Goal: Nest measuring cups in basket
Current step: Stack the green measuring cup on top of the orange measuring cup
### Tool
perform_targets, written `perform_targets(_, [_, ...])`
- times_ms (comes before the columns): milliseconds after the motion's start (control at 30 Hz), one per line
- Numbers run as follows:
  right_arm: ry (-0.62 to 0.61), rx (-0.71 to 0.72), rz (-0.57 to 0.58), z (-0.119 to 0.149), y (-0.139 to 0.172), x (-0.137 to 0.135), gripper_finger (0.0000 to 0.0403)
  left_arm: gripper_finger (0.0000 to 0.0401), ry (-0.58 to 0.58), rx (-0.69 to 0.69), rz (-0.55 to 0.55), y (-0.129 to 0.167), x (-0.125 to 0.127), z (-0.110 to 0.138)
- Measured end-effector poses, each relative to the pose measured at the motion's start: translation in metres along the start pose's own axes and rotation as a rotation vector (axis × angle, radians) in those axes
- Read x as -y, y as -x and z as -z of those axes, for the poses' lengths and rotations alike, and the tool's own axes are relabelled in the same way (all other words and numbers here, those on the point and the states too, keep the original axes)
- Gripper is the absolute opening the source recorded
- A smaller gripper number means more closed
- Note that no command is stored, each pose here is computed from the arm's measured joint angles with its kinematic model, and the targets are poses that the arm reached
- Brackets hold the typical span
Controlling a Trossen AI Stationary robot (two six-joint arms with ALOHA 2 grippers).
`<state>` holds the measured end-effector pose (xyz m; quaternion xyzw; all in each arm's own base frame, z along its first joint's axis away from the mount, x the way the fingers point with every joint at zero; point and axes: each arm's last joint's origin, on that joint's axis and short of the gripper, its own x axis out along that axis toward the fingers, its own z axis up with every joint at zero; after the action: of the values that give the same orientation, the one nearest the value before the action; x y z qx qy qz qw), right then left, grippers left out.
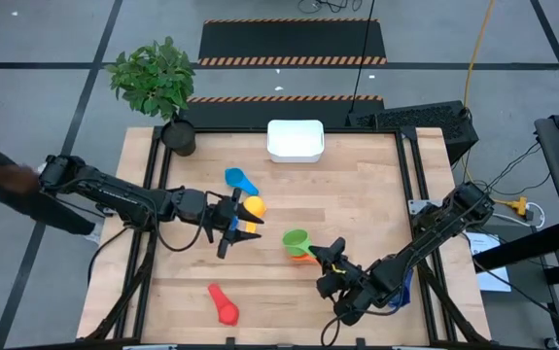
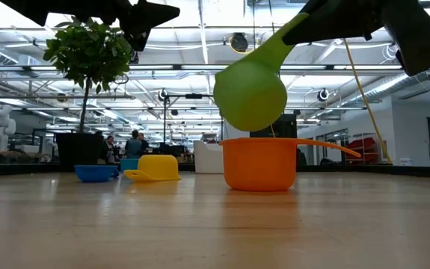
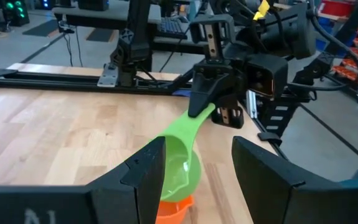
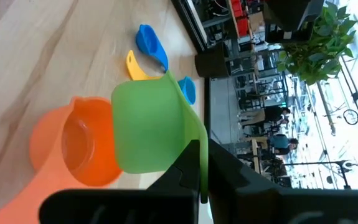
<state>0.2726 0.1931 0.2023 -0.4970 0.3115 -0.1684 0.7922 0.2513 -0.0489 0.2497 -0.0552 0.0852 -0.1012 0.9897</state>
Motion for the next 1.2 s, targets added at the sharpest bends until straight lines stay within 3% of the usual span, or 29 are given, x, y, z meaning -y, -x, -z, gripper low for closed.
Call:
perform_targets(367, [0.09, -0.02, -0.057, 0.002, -0.008, -0.018, 0.0, 0.0186, -0.016, 0.003, 0.0, 0.0, 0.0, 0.0])
perform_targets(633, [0.128, -0.032, -0.054, 0.003, -0.012, -0.017, 0.0006, 0.0186, -0.017, 0.003, -0.001, 0.0, 0.0, 0.0])
perform_targets(933, [0.111, -0.03, -0.164, 0.005, -0.02, -0.017, 0.0051, 0.0186, -0.015, 0.005, -0.01, 0.0, -0.003, -0.001])
perform_targets(1200, [-0.024, -0.038, -0.267, 0.007, -0.024, -0.012, 0.0112, 0.0186, -0.009, 0.004, -0.01, 0.0, -0.003, -0.001])
